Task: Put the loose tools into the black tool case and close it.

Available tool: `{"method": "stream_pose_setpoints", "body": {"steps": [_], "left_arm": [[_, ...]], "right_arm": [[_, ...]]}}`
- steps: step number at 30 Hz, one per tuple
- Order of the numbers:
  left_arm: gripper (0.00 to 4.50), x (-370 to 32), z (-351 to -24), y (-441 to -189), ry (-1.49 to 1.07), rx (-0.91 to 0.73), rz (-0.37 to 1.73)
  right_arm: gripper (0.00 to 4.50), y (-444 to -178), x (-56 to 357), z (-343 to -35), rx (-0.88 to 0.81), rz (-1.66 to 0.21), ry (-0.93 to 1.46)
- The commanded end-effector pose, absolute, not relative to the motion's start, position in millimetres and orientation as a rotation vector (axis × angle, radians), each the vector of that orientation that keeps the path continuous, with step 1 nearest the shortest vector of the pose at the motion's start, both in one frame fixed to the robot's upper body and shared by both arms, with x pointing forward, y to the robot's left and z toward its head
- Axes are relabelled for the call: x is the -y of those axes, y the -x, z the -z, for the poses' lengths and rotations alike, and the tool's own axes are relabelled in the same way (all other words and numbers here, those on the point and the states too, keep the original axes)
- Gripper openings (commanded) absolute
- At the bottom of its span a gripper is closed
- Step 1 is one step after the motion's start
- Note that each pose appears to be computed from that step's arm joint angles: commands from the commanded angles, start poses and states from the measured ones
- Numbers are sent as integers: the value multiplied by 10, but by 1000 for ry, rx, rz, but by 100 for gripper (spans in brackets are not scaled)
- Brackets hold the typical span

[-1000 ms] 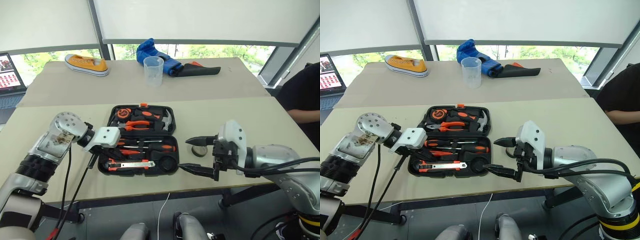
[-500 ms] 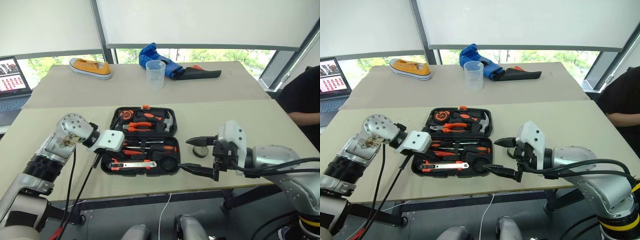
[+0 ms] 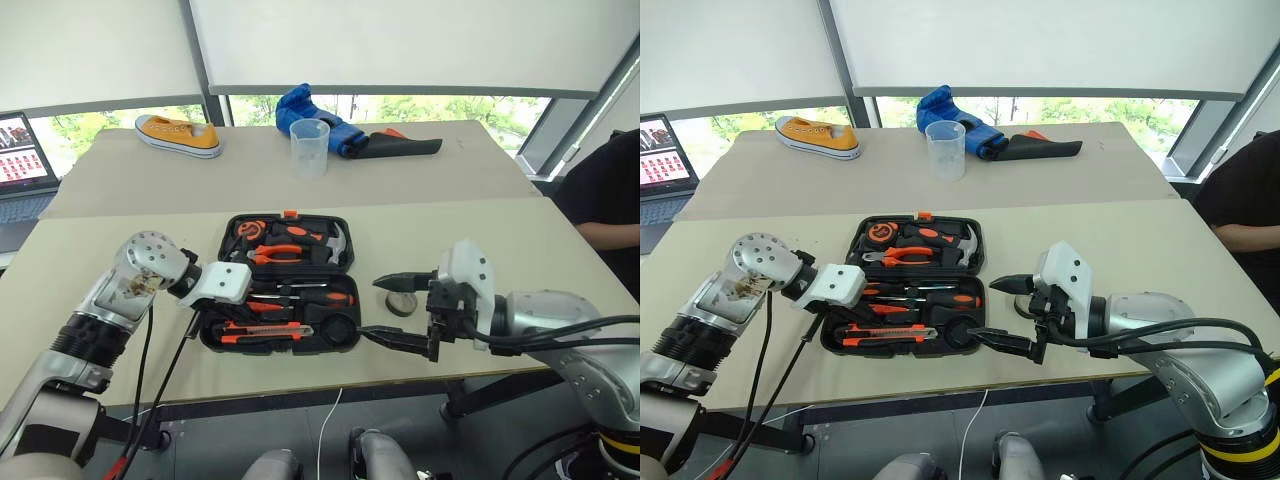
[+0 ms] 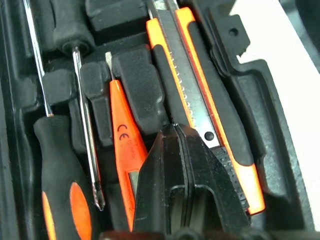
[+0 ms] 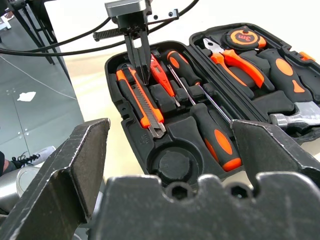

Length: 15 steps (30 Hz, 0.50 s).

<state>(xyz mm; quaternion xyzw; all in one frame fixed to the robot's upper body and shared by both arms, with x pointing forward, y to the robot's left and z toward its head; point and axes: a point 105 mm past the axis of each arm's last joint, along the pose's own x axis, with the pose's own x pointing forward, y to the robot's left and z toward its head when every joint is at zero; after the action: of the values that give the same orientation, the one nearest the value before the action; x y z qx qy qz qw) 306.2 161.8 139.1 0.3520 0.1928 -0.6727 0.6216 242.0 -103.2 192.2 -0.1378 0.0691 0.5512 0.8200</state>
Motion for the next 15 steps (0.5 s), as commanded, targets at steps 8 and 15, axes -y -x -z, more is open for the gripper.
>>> {"method": "stream_pose_setpoints", "body": {"steps": [8, 15], "left_arm": [[323, -1342, -2298, -2936, -400, -96, 1501], [439, -1186, -2095, -2819, -390, -90, 1582]], "right_arm": [[450, -2493, 1512, -1717, -283, -973, 358], [450, -2797, 1527, -1441, -350, -921, 409]]}}
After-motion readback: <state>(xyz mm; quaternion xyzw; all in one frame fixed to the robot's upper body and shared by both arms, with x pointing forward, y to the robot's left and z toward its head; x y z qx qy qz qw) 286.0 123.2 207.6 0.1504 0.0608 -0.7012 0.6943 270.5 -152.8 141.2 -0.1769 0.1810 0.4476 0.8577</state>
